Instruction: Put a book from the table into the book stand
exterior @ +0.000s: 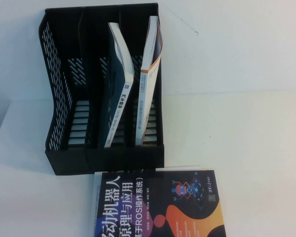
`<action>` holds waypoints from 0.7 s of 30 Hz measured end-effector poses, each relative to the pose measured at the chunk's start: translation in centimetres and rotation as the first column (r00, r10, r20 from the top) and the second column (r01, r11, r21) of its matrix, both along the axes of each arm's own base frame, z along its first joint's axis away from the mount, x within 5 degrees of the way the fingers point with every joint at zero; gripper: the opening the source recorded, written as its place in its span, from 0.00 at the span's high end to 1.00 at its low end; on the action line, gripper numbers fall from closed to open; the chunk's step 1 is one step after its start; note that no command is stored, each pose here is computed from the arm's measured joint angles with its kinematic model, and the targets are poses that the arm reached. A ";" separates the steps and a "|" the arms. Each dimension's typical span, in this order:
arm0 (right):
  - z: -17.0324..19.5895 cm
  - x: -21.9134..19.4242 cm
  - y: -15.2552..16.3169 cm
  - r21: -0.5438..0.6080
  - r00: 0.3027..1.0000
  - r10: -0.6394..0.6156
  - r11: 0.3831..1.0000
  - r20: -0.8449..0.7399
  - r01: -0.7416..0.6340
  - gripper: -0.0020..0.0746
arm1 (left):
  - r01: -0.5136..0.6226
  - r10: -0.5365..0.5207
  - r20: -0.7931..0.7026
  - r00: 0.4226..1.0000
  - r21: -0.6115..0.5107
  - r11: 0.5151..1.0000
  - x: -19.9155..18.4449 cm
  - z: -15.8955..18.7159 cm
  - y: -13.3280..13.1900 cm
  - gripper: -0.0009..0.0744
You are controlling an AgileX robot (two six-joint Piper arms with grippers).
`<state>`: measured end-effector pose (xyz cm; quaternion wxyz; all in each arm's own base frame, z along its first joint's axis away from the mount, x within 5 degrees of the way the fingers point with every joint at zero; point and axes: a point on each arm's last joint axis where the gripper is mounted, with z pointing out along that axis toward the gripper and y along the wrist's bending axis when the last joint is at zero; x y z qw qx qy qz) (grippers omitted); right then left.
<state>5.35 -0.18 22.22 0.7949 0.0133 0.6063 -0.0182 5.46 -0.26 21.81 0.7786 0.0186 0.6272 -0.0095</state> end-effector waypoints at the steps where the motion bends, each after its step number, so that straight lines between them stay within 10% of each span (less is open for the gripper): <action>1: 0.5 -0.1 0.1 -0.004 0.999 0.005 1.000 0.054 -0.005 0.97 | -0.002 0.000 0.054 0.999 0.024 1.000 -0.1 0.5 0.0 0.99; 14: 4.0 -2.3 0.6 -0.054 0.870 0.058 0.998 0.490 -0.036 0.97 | -0.002 -0.031 0.412 0.911 0.079 0.997 -1.6 3.5 -0.4 0.99; 21: 4.4 -2.0 0.5 -0.047 0.902 0.048 0.998 0.428 -0.030 0.97 | -0.003 -0.002 0.314 0.949 0.018 1.000 -1.3 4.1 0.0 0.99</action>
